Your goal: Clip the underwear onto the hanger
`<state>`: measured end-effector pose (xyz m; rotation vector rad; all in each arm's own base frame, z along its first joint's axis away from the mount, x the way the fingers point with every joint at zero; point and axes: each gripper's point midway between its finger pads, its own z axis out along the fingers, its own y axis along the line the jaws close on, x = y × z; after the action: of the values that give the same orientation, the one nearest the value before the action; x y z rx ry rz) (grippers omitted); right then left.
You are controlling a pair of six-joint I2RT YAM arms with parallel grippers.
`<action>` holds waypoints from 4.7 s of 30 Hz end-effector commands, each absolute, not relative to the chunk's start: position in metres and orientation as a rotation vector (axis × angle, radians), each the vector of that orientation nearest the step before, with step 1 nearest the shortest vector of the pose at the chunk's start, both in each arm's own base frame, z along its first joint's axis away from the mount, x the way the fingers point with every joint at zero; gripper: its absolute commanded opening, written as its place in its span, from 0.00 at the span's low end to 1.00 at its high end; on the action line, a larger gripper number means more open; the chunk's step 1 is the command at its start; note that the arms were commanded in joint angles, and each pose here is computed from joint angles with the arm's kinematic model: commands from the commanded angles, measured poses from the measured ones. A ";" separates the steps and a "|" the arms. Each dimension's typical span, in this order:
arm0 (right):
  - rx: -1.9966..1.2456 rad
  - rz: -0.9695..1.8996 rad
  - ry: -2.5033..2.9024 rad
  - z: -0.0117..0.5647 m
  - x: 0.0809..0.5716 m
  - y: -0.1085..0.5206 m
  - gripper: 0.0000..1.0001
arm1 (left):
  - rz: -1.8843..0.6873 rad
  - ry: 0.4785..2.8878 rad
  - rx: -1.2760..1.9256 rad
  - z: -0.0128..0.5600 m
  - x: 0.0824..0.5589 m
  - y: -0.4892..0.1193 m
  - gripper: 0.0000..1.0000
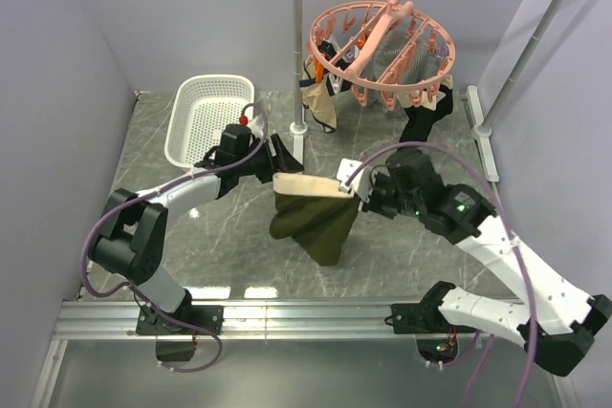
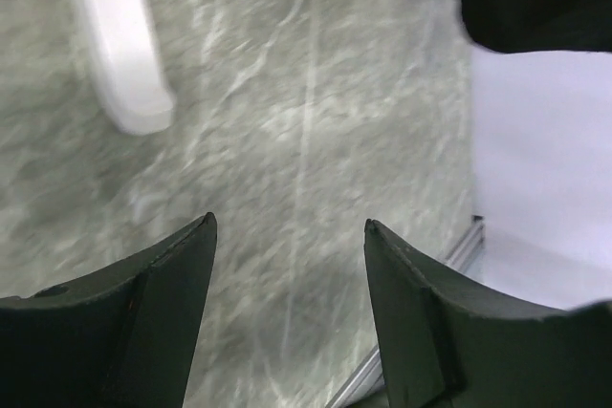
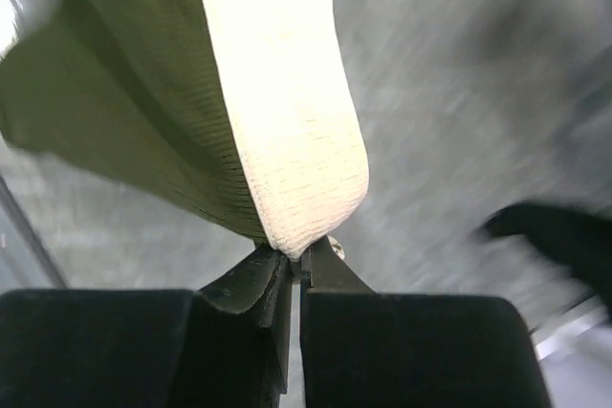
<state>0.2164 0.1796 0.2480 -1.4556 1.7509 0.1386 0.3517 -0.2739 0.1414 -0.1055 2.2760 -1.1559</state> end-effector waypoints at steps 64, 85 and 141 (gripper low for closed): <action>-0.195 0.625 2.890 0.060 0.253 0.075 0.57 | -0.812 2.558 0.147 0.049 0.323 -0.310 0.11; 0.166 0.599 2.918 0.027 0.274 0.061 0.51 | -0.841 2.555 0.132 0.050 0.338 -0.305 0.42; 0.025 0.585 2.034 0.235 0.229 0.073 0.00 | -0.883 2.037 0.521 0.227 0.256 -0.263 0.01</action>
<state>0.2045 0.0872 0.2697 -0.1710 1.9128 0.6045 0.2435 -0.2605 0.2604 0.5316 1.9129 -0.9711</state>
